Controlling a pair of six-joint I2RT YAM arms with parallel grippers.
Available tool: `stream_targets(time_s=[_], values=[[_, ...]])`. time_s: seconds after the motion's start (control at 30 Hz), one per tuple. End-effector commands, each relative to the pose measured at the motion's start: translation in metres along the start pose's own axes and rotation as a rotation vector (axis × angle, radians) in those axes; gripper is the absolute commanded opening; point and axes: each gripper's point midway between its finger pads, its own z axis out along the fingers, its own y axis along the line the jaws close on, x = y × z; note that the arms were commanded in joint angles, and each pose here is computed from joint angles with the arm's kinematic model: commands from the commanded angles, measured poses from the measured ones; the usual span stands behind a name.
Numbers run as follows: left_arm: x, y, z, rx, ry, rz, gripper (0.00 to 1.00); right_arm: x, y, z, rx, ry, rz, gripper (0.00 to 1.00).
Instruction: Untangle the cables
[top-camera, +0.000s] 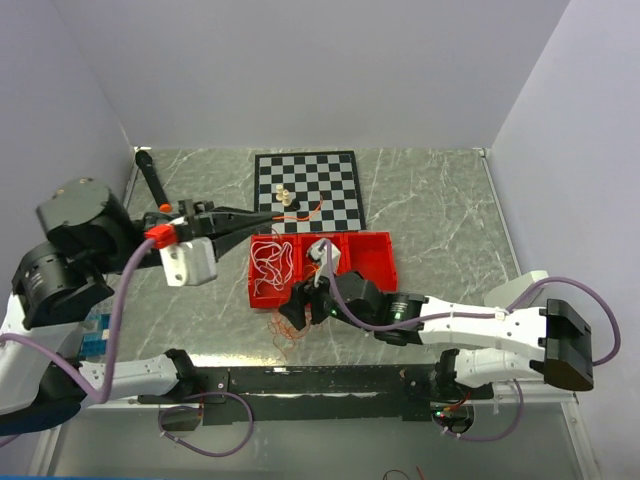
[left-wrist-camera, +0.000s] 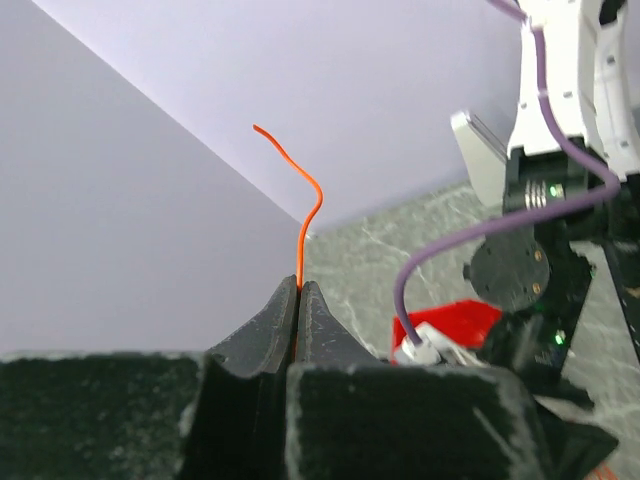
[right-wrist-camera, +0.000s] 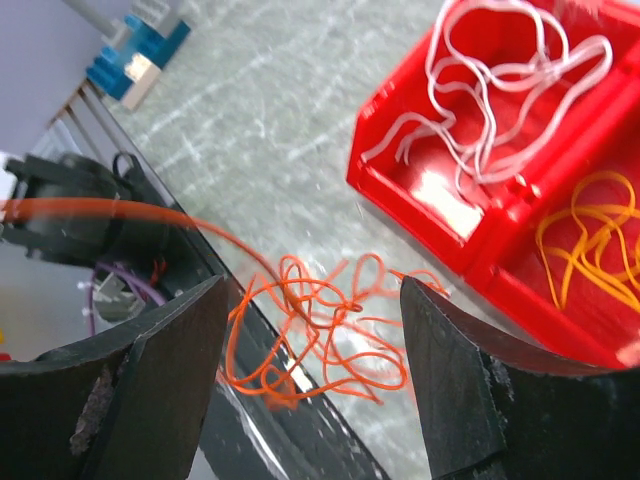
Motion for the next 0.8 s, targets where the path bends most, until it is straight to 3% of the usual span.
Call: stream_targets(time_s=[0.0,0.27,0.63,0.77], values=[[-0.03,0.022,-0.005,-0.074,-0.076,0.009,0.01,-0.044,0.024,0.008,-0.044,-0.122,-0.001,0.75],[-0.061,0.045,-0.013,-0.149,-0.154,0.021,0.01,-0.004,0.019,0.033,-0.03,-0.004,0.017,0.67],[-0.145,0.115,-0.064,-0.502,-0.407,0.193,0.01,0.09,-0.017,0.038,0.051,0.177,0.098,0.61],[-0.161,0.128,-0.081,-0.597,-0.462,0.254,0.06,0.113,-0.027,0.035,0.079,0.229,0.106,0.58]])
